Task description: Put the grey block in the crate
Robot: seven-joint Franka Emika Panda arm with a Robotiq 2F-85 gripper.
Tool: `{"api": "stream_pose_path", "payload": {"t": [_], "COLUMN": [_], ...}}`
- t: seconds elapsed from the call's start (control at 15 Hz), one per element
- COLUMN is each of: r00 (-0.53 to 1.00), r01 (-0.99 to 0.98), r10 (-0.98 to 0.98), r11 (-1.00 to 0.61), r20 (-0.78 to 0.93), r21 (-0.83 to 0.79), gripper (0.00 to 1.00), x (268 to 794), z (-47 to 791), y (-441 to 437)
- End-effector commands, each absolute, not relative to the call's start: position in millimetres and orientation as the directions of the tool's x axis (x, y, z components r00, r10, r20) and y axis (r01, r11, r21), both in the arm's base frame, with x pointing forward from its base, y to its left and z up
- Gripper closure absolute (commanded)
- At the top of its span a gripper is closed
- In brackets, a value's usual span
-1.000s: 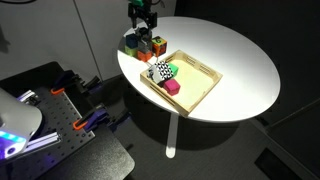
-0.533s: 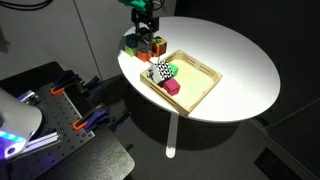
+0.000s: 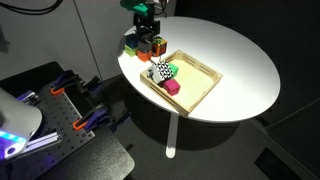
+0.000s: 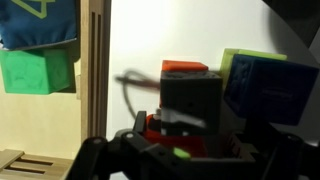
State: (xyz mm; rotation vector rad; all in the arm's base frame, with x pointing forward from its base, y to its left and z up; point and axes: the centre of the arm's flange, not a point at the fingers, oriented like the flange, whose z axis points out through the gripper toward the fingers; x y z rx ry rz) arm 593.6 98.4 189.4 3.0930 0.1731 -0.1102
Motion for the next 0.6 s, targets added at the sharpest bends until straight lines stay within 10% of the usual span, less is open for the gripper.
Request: {"api": "stream_pose_path", "payload": {"t": [0.0,0.2,0.53], "r00": [0.994,0.994,0.995], "r01": [0.096,0.089,0.081], "r10": [0.092,0.084,0.076], "r11": [-0.993,-0.993,-0.994], "r20": [-0.061,-0.066,-0.068], "r21": [0.069,0.074,0.079], "gripper": [0.00,0.00,0.51], "x": [604.3,605.6,608.0], "z": [182.9,178.5,178.4], "y": [99.5,97.7,95.7]}}
